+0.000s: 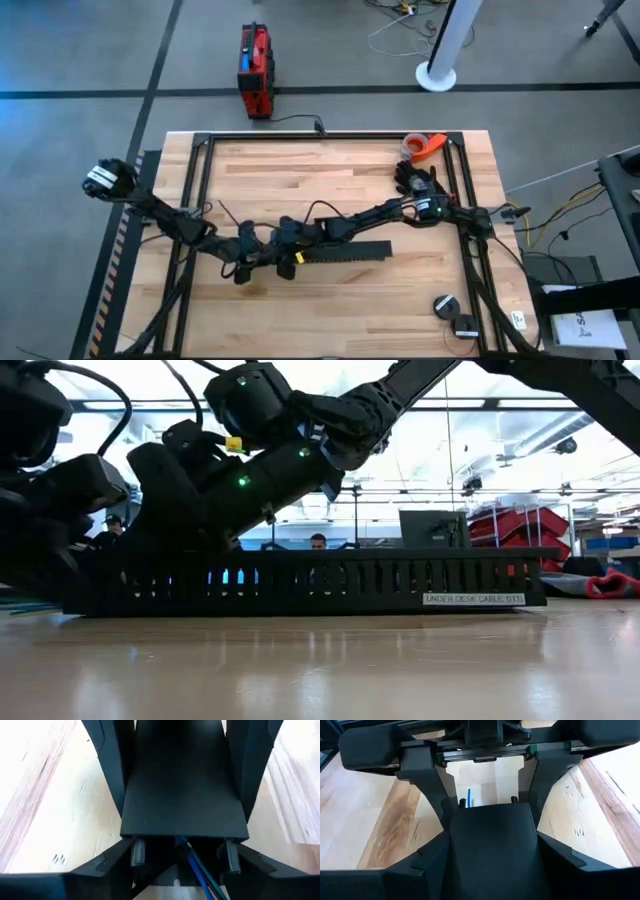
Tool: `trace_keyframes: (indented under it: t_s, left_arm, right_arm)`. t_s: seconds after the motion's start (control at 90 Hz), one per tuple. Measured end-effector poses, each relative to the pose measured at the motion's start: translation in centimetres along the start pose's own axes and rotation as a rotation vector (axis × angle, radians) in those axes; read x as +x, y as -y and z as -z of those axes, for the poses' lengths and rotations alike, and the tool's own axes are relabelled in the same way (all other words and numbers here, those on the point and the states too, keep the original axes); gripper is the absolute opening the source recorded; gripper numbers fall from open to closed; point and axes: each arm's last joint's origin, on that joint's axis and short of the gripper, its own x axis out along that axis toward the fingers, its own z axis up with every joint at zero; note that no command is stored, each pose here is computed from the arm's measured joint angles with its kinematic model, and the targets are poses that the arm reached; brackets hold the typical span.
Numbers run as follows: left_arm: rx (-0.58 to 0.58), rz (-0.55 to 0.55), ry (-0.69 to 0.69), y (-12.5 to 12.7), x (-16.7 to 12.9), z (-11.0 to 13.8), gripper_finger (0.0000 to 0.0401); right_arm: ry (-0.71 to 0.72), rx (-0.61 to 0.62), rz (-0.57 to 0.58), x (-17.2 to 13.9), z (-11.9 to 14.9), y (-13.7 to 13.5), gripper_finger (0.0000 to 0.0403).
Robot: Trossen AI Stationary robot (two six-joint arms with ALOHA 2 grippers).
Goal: Ziptie cables
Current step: Close the black cable duct
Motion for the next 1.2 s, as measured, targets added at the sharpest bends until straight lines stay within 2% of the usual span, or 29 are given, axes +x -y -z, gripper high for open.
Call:
trace_keyframes:
  t_s: [0.189,0.378,0.978,1.2]
  left_arm:
    - [-0.001,0.001,0.052,0.0,0.0,-0.7,0.0217]
    - [0.018,-0.004,0.066,0.1,0.1,-1.4,0.0225]
    - [-0.008,-0.033,-0.023,-0.4,0.1,-0.3,0.0216]
    - [-0.009,-0.021,-0.007,-0.4,0.0,-0.3,0.0222]
  right_arm:
    - [-0.004,-0.008,0.016,0.0,0.0,0.2,0.0214]
    - [-0.005,-0.005,0.017,0.0,0.0,0.3,0.0213]
    - [-0.055,0.026,0.029,0.0,0.5,0.4,0.0214]
    - [0.002,0.023,0.017,0.3,0.5,0.4,0.0213]
